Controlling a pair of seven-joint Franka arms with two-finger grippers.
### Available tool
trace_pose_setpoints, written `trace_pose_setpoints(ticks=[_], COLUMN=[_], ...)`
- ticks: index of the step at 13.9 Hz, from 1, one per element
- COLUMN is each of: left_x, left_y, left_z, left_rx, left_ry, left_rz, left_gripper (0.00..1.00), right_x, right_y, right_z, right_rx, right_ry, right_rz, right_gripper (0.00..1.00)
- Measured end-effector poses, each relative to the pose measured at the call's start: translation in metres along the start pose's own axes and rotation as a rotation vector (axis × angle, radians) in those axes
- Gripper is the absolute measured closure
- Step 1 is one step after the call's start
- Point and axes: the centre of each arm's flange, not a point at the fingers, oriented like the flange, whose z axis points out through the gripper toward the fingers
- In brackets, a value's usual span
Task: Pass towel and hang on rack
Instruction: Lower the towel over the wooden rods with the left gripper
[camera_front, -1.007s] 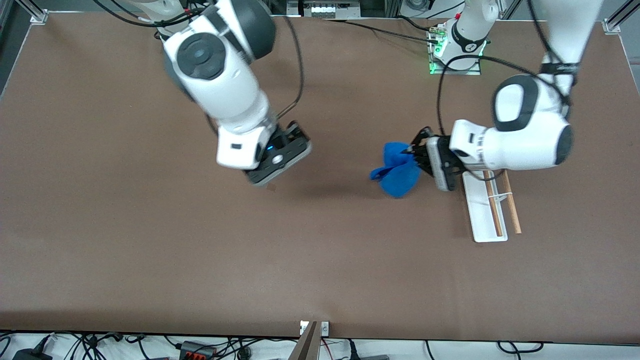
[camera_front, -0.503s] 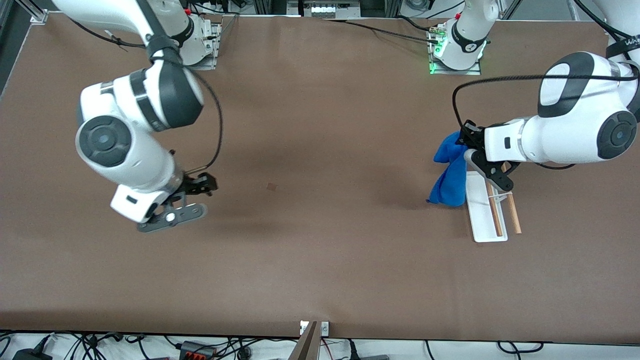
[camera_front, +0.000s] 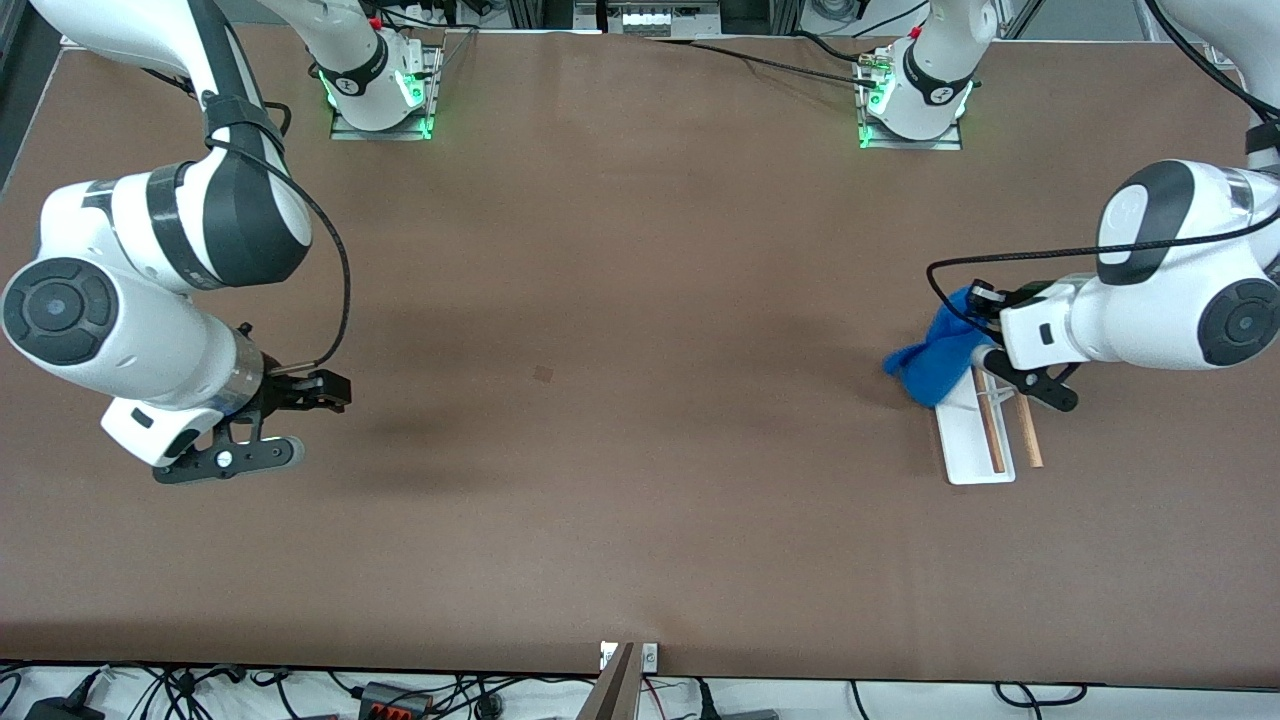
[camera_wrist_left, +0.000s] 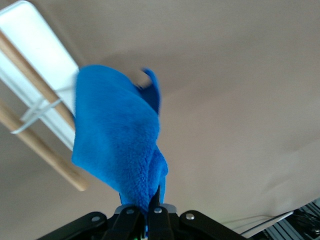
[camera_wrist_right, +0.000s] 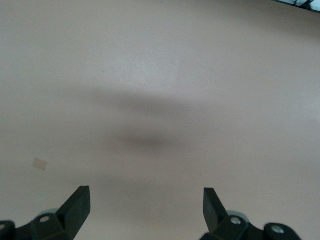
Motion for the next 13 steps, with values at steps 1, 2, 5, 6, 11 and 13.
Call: trace_pose_setpoints(ticks=[1, 2, 5, 6, 11, 13], left_x=[-0.001, 0.000, 0.001, 0.000, -0.001, 0.000], left_y=[-0.008, -0.016, -0.045, -0.057, -0.117, -0.130], left_z=[0.002, 0.004, -0.005, -0.006, 0.007, 0.015], left_rx=[-0.006, -0.011, 0.022, 0.019, 0.010, 0.007], left_ry=[0.000, 0.004, 0.024, 0.027, 0.090, 0.101], left_rz=[0.015, 0.033, 0.080, 0.102, 0.188, 0.224], left_gripper=[0.97, 0.97, 0.97, 0.97, 0.97, 0.97], right_x=[-0.002, -0.003, -0.008, -0.010, -0.049, -0.072], right_y=[0.010, 0.023, 0.066, 0.080, 0.146, 0.169], right_z=[-0.006, -0.010, -0.017, -0.021, -0.060, -0.077], right_rx=[-0.003, -0.005, 0.014, 0.028, 0.055, 0.075], right_ry=[0.008, 0.012, 0.020, 0.025, 0.024, 0.003], right_rz=[0.017, 0.036, 0.102, 0.125, 0.242, 0.229], right_gripper=[0.00, 0.00, 0.00, 0.00, 0.00, 0.00])
